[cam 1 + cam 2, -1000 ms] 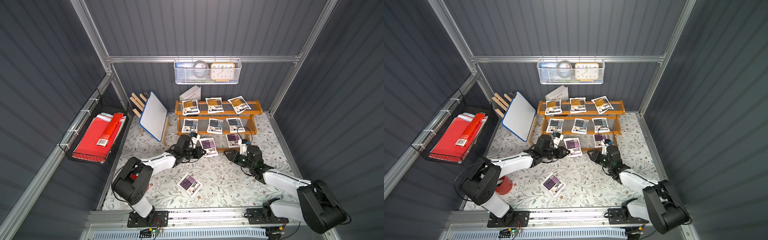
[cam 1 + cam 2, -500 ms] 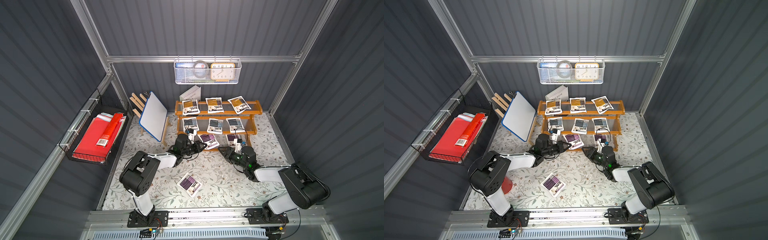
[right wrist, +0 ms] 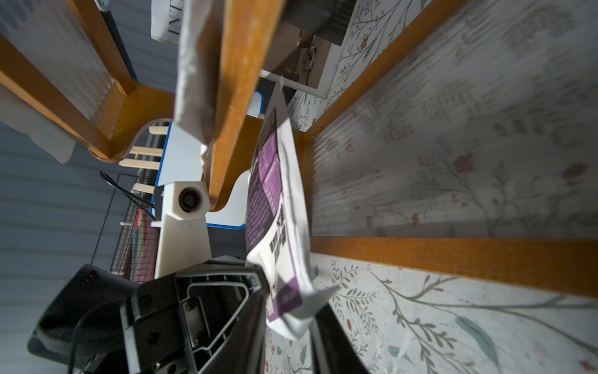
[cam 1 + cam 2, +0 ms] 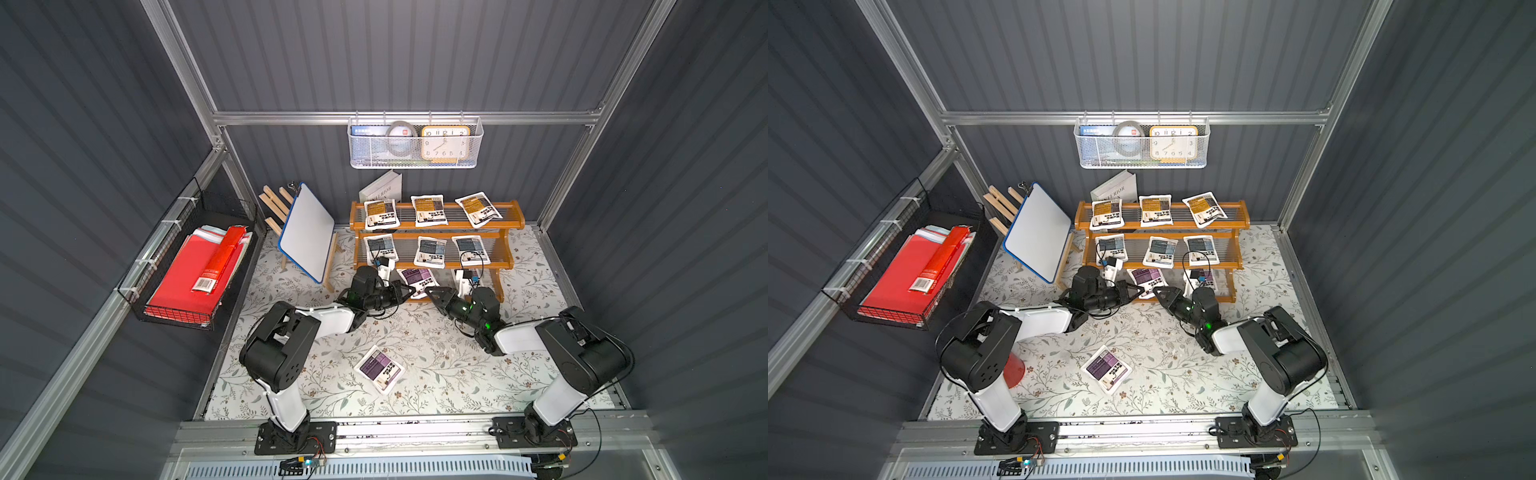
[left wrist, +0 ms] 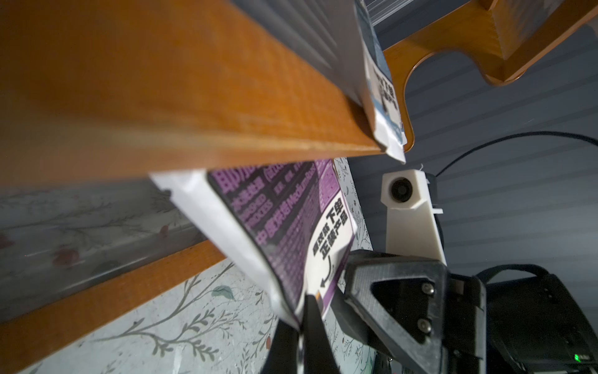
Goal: Place the bagged coffee beans on the shelf by color
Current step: Pick up the bagged coffee beans at the center of the board, then place the bagged coffee beans on the shelf.
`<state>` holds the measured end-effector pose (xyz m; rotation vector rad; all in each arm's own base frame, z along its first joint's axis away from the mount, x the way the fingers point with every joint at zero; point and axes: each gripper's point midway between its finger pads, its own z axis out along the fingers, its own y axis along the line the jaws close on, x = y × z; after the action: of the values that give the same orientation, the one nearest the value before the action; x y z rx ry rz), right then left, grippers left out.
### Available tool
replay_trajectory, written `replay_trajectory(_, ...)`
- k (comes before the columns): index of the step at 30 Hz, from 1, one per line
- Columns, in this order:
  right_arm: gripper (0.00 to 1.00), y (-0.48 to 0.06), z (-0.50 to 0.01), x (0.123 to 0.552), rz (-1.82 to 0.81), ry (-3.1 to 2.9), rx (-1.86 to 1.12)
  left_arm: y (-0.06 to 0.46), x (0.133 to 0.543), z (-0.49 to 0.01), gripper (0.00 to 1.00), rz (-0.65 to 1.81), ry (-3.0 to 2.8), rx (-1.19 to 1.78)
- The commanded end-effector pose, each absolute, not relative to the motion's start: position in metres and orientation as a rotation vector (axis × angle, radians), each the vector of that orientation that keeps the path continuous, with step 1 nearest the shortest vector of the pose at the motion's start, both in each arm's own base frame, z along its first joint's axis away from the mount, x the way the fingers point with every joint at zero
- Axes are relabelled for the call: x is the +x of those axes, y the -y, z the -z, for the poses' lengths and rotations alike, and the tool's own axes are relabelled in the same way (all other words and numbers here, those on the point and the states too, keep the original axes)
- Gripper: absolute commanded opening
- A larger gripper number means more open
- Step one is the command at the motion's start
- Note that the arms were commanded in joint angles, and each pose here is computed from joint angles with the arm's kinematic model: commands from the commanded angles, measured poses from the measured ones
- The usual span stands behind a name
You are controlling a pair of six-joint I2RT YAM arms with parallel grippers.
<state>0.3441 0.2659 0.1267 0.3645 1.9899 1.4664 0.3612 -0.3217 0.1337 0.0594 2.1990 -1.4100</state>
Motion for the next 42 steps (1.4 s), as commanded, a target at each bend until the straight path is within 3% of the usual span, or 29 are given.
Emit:
replay_trajectory(1,0.09,-0.271,-0.150,0.352,-1.515,-1.884,0.337,0.325,0.352,-0.127,0.00,1.394,-2.258,0.120)
replay_trajectory(4,0.00,-0.271,-0.147,0.350,-1.504,-1.890,0.337,0.321,0.352,-0.128,0.00,1.357,-2.269,0.121)
replay_trajectory(5,0.00,-0.270,-0.144,0.349,-1.493,-1.898,0.342,0.318,0.353,-0.130,0.15,1.333,-2.268,0.115)
replay_trajectory(8,0.00,-0.262,-0.135,0.348,-1.453,-1.908,0.387,0.308,0.356,-0.137,0.39,1.264,-2.260,0.099)
replay_trajectory(11,0.00,-0.253,-0.128,0.352,-1.400,-1.902,0.436,0.293,0.359,-0.146,0.52,1.176,-2.241,0.052)
replay_trajectory(17,0.00,-0.250,-0.118,0.364,-1.374,-1.883,0.513,0.257,0.358,-0.162,0.53,0.996,-2.197,-0.070)
replay_trajectory(33,0.01,-0.243,-0.087,0.401,-1.320,-1.824,0.733,0.226,0.348,-0.171,0.54,0.906,-2.185,-0.136)
replay_trajectory(34,0.04,-0.244,-0.085,0.401,-1.325,-1.830,0.738,0.225,0.347,-0.169,0.54,0.897,-2.195,-0.132)
replay_trajectory(38,0.34,-0.251,-0.078,0.396,-1.365,-1.875,0.733,0.218,0.341,-0.155,0.55,0.839,-2.246,-0.117)
replay_trajectory(42,0.53,-0.255,-0.070,0.384,-1.355,-1.971,0.682,0.208,0.332,-0.139,0.57,0.787,-2.296,-0.119)
